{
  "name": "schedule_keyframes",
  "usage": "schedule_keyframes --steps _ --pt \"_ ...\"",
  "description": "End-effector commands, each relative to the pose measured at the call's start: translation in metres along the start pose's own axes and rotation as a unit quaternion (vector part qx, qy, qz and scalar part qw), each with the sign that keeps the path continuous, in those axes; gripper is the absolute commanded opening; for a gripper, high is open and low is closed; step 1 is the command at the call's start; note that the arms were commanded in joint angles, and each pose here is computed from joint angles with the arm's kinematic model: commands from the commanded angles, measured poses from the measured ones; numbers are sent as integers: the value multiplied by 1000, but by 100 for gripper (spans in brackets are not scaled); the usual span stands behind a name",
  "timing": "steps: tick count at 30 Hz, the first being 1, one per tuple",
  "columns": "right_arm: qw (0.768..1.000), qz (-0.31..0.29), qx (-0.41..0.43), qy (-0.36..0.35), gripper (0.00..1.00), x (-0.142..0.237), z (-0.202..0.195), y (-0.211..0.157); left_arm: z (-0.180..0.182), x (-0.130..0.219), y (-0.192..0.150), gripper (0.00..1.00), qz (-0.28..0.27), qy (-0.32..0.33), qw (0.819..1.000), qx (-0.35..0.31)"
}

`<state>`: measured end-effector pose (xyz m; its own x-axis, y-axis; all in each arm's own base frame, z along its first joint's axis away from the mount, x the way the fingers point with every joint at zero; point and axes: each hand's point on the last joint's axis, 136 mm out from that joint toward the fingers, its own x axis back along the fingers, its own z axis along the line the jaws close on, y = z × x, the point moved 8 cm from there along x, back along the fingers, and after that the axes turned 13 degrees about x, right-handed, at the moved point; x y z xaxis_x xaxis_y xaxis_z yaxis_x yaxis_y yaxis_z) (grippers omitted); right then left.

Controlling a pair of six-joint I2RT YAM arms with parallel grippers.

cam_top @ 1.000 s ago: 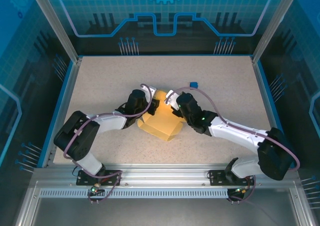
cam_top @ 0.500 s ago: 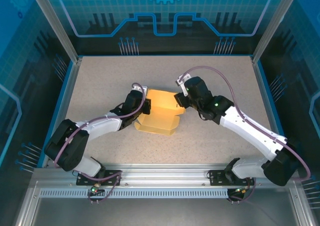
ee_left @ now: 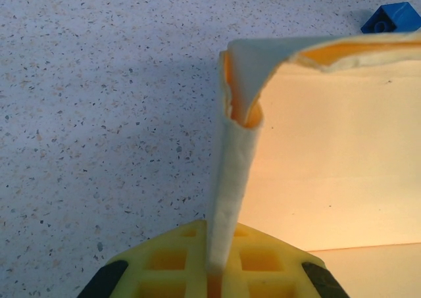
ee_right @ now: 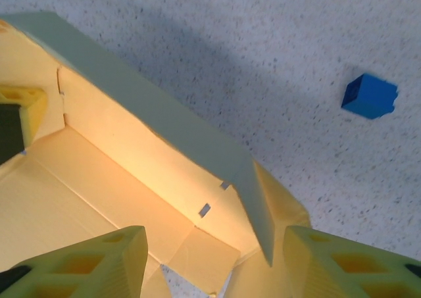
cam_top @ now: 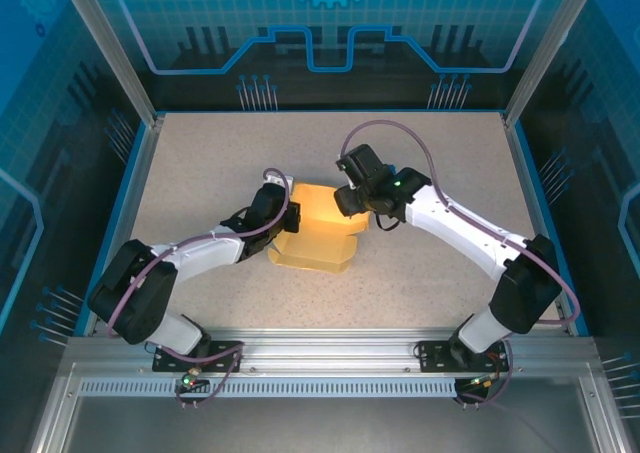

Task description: Fold the paper box

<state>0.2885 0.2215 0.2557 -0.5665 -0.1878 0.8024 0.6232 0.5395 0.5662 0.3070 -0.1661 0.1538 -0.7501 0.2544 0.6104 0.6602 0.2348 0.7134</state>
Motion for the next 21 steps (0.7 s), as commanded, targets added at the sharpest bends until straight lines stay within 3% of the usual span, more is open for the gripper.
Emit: schedule_keyframes --steps 1,10,21 --pt "999 19 -32 13 56 -5 -1 0 -6 7 10 0 -18 -1 1000 7" --pt "995 37 -66 59 55 -27 13 0 -6 8 10 0 -18 -2 1000 8" --pt "986 -13 -116 117 52 -38 16 11 -9 8 6 0 -15 -6 1000 5"
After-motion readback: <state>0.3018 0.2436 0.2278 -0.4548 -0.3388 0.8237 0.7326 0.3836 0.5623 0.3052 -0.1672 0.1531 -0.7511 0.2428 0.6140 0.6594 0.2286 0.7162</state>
